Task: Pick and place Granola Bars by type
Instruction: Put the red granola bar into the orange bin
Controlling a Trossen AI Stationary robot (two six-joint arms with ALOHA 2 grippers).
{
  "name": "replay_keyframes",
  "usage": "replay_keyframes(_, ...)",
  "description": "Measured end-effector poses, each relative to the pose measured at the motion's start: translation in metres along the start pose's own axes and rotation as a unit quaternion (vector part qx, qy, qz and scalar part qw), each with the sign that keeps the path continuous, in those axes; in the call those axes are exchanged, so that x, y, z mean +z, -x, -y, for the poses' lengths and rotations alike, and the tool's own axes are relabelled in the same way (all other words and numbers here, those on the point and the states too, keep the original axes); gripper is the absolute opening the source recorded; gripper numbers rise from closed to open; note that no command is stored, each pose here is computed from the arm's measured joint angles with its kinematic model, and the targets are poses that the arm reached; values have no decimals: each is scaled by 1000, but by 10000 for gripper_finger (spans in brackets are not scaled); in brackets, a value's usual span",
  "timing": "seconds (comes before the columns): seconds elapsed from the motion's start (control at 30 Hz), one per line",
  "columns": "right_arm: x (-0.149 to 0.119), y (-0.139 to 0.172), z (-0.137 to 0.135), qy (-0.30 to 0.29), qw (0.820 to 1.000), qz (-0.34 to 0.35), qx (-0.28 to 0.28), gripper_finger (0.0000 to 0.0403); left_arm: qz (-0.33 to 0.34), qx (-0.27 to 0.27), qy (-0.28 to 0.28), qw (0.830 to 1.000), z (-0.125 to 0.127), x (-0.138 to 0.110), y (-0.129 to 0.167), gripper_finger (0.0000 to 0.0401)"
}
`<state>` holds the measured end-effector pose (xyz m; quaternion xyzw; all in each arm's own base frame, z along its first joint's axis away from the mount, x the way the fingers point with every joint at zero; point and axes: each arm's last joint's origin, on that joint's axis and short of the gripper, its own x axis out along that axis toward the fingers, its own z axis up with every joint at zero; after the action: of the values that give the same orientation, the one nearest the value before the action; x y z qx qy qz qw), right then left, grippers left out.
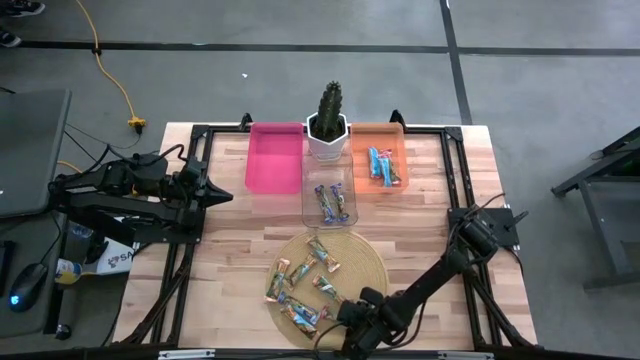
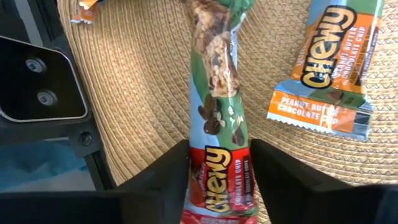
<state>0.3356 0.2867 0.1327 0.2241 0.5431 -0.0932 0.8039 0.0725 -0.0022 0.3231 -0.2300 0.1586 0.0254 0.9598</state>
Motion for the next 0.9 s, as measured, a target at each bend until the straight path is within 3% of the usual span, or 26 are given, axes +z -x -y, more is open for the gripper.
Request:
replay_keyframes(0.5, -1, -1, -1, 0, 1000, -17, 14, 86, 0, 0, 0, 1000, 0, 0, 0, 1)
replay_keyframes(0.9, 5, 15, -2, -5, 1000, -1, 24, 75, 1, 0, 0, 1000, 0, 0, 0, 1)
